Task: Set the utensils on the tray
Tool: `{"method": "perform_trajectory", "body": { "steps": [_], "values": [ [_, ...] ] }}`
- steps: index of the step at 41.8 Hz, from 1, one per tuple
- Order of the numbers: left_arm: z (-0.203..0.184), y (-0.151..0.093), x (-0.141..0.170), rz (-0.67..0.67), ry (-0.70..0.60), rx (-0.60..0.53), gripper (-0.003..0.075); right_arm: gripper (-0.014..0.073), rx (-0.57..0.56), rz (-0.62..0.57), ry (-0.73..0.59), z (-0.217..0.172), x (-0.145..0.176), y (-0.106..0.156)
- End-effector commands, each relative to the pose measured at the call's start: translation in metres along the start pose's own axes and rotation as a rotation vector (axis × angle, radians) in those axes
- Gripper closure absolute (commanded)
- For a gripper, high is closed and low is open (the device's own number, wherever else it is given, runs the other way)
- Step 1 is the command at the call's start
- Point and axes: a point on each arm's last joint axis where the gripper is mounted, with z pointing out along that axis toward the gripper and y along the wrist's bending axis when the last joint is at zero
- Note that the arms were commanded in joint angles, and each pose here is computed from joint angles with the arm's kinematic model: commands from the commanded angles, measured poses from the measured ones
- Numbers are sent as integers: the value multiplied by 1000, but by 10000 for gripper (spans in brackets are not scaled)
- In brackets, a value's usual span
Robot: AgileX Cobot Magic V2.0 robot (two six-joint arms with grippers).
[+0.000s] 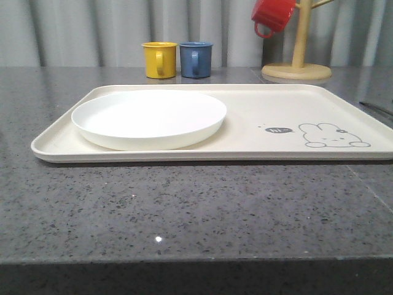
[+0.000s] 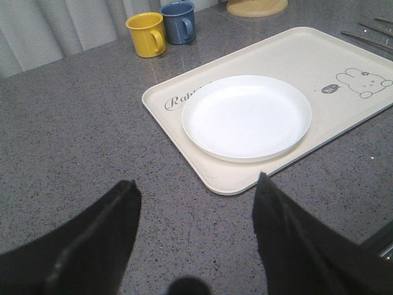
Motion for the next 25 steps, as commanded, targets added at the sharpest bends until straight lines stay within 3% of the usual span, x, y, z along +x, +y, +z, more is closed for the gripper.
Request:
{"method": "perform_trajectory", "body": {
  "steps": [1, 25],
  "values": [
    [-2, 2, -13, -19, -86, -3, 312, 139, -1, 0, -89, -6, -15, 0],
    [-2, 2, -13, -19, -86, -3, 312, 139, -1, 0, -94, -7, -16, 0]
  ]
}}
